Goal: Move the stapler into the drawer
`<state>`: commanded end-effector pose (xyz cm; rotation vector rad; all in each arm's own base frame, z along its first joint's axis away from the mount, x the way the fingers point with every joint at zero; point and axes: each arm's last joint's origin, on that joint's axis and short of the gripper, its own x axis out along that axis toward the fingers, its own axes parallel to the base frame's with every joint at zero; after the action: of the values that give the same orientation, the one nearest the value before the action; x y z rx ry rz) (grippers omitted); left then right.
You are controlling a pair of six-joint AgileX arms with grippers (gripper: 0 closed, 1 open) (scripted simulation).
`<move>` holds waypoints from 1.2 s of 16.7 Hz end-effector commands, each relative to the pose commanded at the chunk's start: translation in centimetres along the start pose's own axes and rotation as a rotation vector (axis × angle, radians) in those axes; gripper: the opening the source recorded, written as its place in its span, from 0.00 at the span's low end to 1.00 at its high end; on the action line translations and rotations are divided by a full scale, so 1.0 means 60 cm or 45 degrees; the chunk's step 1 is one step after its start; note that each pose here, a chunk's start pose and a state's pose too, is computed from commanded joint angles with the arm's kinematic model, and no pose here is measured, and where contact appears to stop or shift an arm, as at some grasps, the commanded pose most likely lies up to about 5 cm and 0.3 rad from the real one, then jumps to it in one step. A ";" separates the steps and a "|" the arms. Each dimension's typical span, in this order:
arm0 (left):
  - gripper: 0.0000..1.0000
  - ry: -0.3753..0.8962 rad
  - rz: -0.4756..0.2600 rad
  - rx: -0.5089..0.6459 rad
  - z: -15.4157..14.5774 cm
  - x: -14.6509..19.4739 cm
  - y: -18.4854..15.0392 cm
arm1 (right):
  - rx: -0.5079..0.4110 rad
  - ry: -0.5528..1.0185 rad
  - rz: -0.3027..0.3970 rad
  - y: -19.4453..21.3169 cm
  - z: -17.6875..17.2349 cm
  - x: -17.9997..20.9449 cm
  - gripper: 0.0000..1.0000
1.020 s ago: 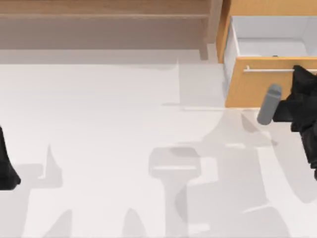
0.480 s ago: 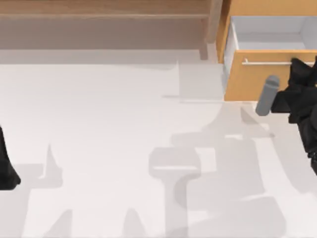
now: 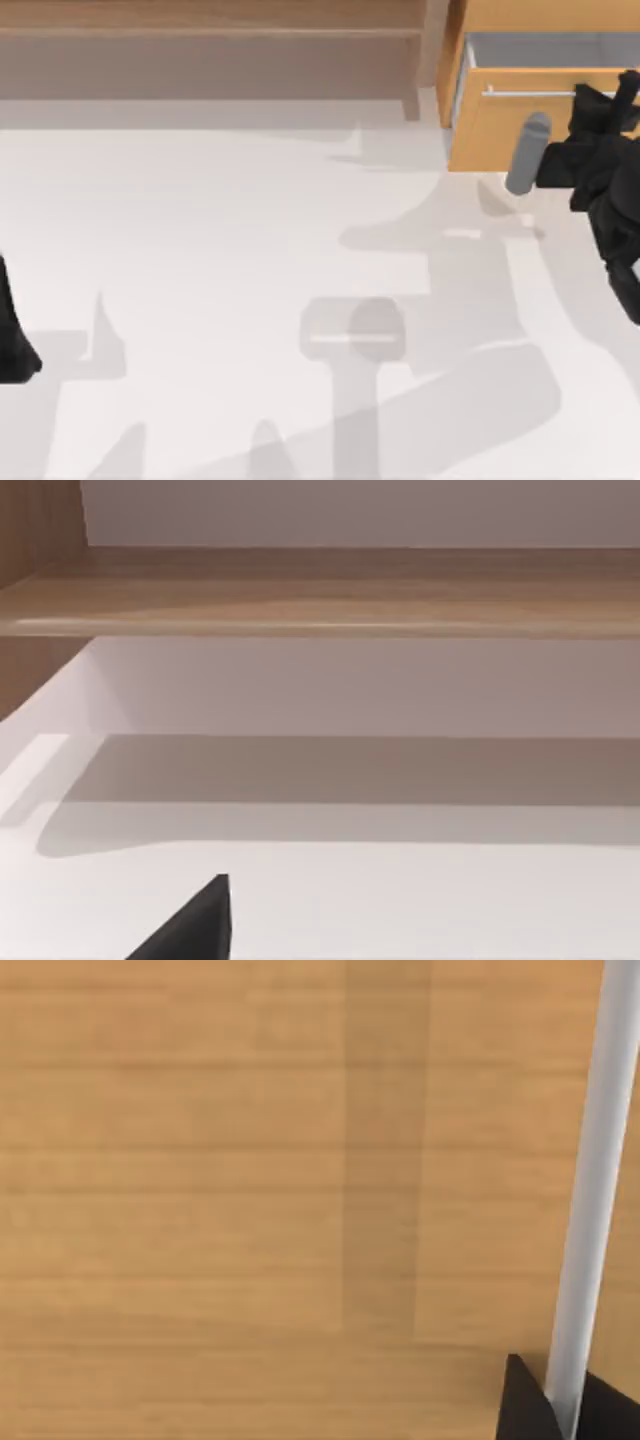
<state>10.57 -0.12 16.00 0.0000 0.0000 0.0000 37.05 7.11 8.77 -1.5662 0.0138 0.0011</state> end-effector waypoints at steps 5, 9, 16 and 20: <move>1.00 0.000 0.000 0.000 0.000 0.000 0.000 | -0.002 0.000 -0.002 -0.001 -0.001 0.011 0.00; 1.00 0.000 0.000 0.000 0.000 0.000 0.000 | 0.001 0.000 -0.003 -0.002 0.002 0.022 0.00; 1.00 0.000 0.000 0.000 0.000 0.000 0.000 | 0.001 -0.006 0.005 0.000 0.003 0.100 0.00; 1.00 0.000 0.000 0.000 0.000 0.000 0.000 | 0.001 -0.005 0.000 -0.002 0.003 0.114 0.00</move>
<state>10.57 -0.12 16.00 0.0000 0.0000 0.0000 43.91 7.21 8.84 -1.5652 0.0109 0.0044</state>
